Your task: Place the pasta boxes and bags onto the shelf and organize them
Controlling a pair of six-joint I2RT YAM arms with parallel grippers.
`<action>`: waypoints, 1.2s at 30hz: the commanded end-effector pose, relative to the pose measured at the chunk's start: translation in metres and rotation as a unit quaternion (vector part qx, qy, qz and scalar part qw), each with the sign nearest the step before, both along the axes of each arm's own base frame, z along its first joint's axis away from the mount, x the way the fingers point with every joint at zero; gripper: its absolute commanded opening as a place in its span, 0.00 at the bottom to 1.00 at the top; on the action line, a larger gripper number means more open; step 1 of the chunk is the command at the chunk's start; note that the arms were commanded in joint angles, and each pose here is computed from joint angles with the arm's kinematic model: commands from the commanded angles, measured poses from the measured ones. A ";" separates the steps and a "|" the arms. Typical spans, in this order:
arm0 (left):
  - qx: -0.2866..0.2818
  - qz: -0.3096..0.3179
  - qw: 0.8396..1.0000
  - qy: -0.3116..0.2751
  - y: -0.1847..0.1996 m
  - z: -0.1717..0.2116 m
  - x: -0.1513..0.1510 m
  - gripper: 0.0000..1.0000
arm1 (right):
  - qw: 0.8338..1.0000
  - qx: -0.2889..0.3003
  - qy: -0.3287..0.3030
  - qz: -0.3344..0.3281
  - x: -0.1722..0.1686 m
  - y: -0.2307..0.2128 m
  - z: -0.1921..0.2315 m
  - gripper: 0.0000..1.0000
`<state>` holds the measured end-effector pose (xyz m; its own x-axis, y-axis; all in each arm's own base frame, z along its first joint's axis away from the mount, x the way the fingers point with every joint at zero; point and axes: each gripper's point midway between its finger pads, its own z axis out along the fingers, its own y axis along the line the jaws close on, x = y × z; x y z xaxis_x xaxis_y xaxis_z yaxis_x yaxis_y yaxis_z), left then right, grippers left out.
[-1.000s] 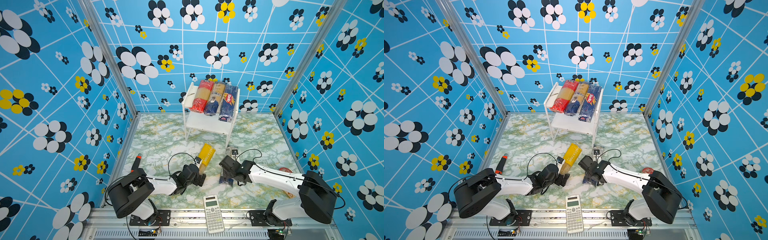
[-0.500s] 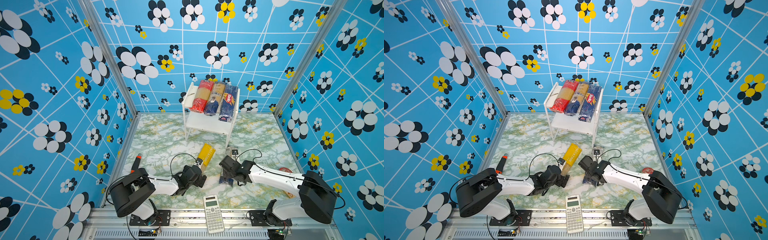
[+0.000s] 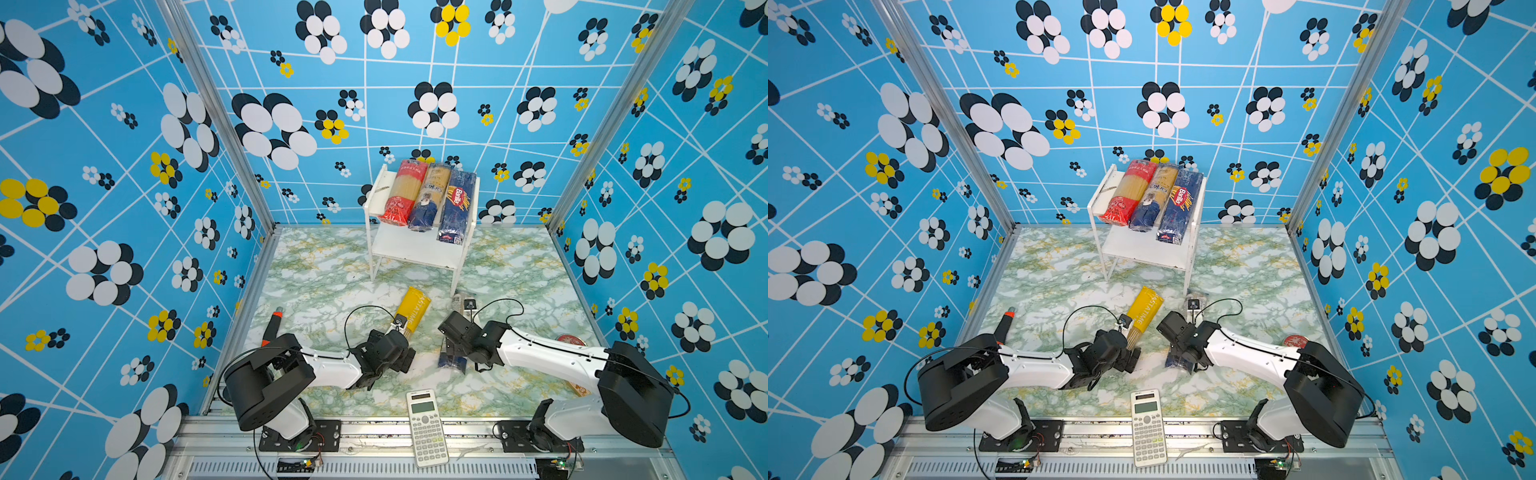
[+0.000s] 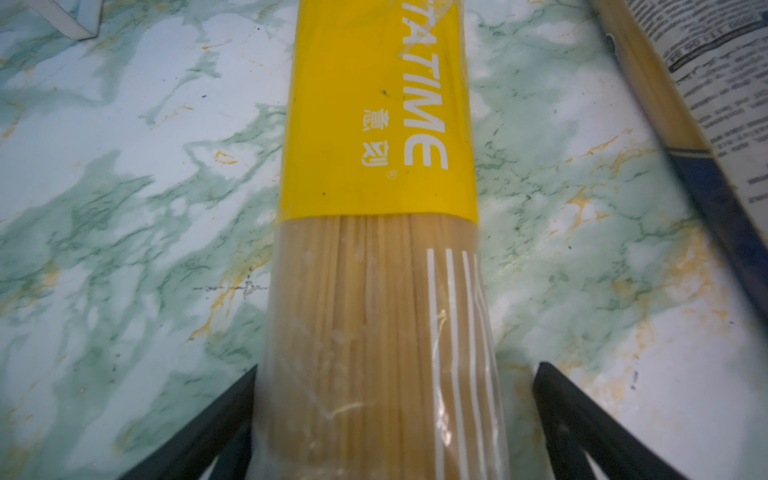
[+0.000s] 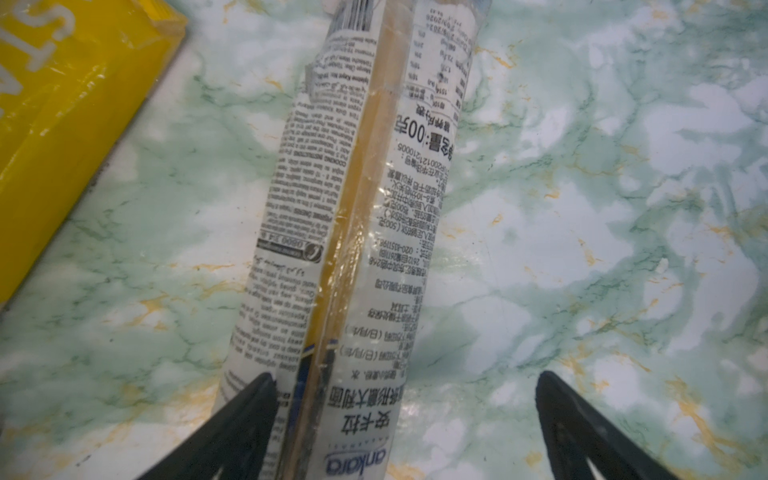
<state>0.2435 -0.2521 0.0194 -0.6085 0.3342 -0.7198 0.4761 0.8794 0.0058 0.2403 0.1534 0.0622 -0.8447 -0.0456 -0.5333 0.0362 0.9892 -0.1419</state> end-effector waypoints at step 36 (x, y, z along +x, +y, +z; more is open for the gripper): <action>0.050 0.015 0.997 0.064 0.034 -0.054 -0.030 0.83 | 1.000 -0.017 0.007 -0.009 0.002 -0.004 -0.005 0.99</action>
<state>0.2508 -0.2502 0.0170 -0.5874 0.2582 -0.7670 0.4234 0.9058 -0.0193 0.2401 0.1516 0.0563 -0.8528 -0.0517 -0.5197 0.0377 0.9864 -0.1600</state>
